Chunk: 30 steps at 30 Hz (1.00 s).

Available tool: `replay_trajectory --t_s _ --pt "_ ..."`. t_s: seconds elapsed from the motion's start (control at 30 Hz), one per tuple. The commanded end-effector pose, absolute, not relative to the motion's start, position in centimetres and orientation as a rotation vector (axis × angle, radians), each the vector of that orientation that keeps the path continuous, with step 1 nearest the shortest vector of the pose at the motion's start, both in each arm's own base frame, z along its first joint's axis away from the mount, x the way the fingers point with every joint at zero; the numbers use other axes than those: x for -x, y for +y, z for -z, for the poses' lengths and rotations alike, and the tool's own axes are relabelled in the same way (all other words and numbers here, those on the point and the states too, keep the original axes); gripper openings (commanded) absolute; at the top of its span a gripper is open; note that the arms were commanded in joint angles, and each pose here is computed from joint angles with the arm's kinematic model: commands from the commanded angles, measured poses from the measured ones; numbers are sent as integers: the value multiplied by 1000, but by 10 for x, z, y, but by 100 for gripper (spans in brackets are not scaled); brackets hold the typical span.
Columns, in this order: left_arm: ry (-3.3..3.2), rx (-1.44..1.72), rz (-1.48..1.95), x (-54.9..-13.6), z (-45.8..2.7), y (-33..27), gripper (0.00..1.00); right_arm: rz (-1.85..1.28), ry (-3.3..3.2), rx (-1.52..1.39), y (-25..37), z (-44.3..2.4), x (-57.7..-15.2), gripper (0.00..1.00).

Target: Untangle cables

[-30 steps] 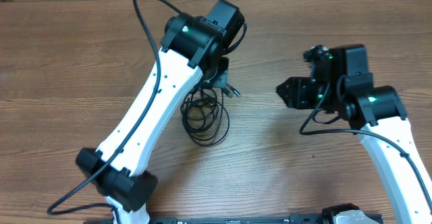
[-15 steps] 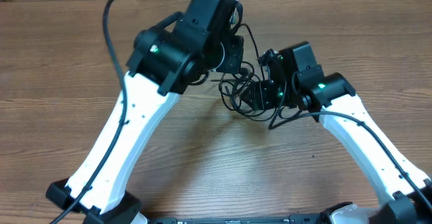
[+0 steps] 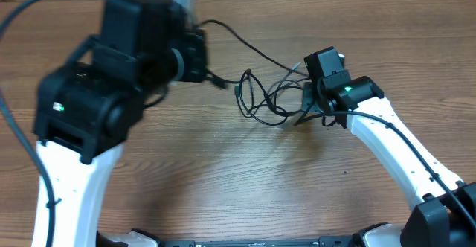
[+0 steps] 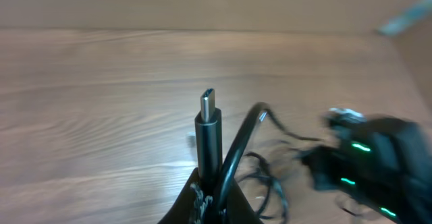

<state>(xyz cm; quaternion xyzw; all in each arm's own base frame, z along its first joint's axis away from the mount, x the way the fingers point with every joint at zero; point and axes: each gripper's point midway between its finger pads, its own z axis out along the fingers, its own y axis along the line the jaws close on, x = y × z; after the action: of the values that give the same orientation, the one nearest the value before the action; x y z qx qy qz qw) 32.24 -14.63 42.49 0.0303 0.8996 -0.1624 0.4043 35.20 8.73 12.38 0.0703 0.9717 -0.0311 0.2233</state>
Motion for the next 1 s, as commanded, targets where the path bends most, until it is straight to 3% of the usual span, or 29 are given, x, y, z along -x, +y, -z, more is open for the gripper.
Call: replay_trajectory --t_s 0.0,0.2,0.47,0.73,0.83,0.97 --pt "2175 104 256 -319 -451 -79 4 265 2586 -443 45 -133 -358 19" --pt "2153 312 83 -332 -447 -17 4 292 2584 -654 17 -128 -349 14" --pt "2014 604 -143 -344 -455 39 4 309 2601 -661 13 -127 -345 4" --pt "1873 850 -244 -333 -462 68 4 335 2611 -660 10 -126 -341 4" --pt "1689 1031 -426 -314 -474 101 4 521 2559 -661 -12 -134 -334 4" --pt "1729 1014 -385 -319 -468 95 4 523 2551 -684 -16 -135 -335 15"
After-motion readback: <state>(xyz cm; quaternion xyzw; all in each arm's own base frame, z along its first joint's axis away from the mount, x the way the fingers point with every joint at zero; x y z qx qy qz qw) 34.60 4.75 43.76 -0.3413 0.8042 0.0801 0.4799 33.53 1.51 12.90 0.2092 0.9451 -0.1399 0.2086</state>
